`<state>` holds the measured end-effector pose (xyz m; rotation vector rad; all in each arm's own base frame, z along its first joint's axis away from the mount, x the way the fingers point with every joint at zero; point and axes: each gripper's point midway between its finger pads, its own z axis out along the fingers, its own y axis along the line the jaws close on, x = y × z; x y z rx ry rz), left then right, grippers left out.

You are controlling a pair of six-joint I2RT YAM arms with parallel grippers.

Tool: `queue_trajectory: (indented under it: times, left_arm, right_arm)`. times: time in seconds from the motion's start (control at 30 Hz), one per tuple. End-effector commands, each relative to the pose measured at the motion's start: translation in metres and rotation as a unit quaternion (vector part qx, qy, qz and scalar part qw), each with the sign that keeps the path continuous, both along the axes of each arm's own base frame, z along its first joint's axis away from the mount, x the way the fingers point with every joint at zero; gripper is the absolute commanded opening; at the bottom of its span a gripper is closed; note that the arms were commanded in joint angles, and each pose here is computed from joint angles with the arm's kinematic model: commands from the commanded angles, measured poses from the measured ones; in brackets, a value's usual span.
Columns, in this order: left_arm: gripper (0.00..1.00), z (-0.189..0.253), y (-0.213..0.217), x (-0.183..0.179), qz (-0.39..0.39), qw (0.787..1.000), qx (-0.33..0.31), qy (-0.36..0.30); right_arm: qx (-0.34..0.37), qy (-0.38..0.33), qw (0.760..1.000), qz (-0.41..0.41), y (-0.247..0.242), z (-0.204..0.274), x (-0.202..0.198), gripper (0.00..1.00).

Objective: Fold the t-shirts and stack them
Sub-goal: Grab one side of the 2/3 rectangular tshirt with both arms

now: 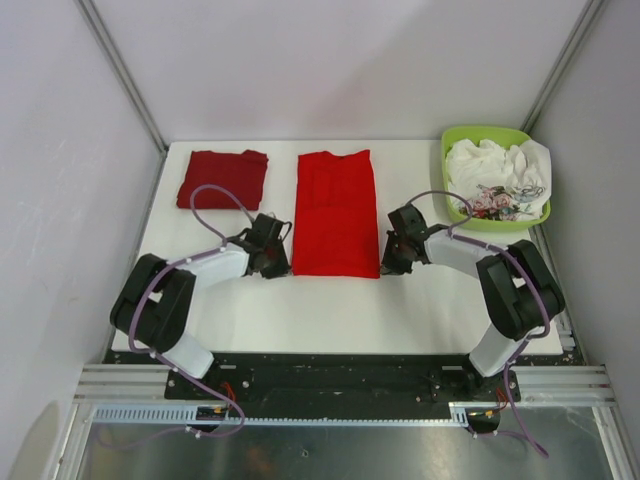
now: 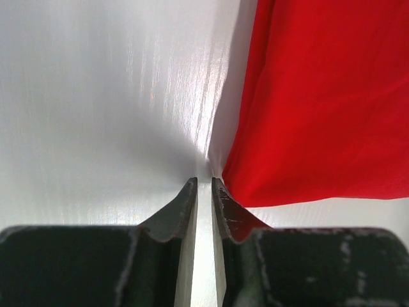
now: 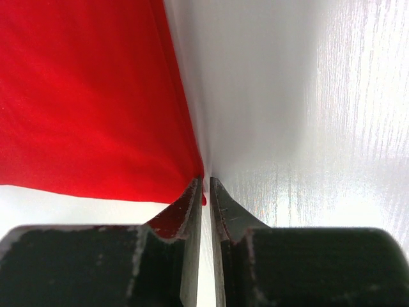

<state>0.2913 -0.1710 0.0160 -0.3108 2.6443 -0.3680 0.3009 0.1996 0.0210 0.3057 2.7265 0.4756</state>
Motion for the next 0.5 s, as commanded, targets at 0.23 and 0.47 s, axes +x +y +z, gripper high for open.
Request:
queue_trajectory:
  times: [0.23, 0.47]
  left_arm:
    - [0.21, 0.022, 0.001, -0.015, 0.012, 0.999, -0.037, -0.021]
    - [0.31, 0.034, -0.009, -0.013, 0.006, 0.998, -0.065, -0.026]
  right_arm:
    - [0.022, -0.031, 0.999, -0.012, 0.001, 0.023, -0.001, 0.2]
    - [0.028, -0.04, 0.999, -0.012, 0.006, 0.029, -0.003, 0.32]
